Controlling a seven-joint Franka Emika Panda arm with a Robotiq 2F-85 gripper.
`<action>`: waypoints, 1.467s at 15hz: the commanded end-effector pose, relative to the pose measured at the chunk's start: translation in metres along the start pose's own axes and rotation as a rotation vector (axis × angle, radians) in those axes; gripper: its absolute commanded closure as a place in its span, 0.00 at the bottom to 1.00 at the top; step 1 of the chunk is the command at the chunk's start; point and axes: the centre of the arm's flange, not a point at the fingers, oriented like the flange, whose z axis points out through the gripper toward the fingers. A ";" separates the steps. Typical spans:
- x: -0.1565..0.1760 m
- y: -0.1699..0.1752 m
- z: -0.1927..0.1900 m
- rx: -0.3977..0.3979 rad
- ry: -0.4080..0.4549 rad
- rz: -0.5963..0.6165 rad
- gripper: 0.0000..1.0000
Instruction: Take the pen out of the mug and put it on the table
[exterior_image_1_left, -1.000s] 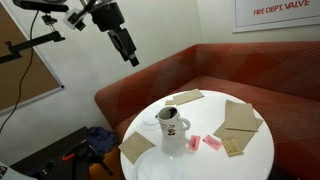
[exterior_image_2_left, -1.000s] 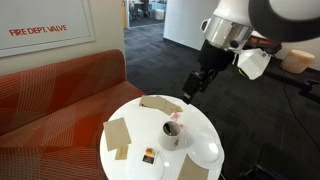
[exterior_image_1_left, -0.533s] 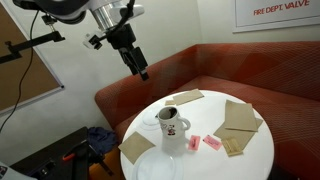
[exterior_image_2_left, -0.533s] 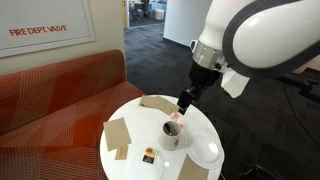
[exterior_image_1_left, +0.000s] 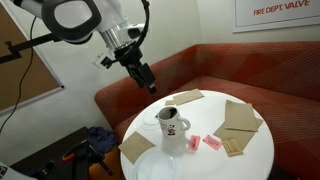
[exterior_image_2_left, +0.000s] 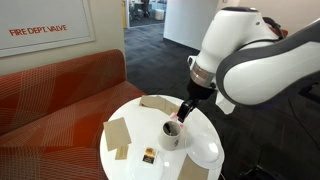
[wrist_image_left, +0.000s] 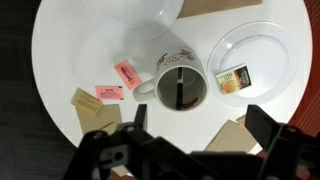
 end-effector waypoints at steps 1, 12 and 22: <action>-0.009 0.004 0.017 -0.005 0.001 -0.007 0.07; -0.010 0.006 0.064 -0.011 -0.046 0.007 0.46; 0.012 0.006 0.096 -0.016 -0.048 0.012 0.58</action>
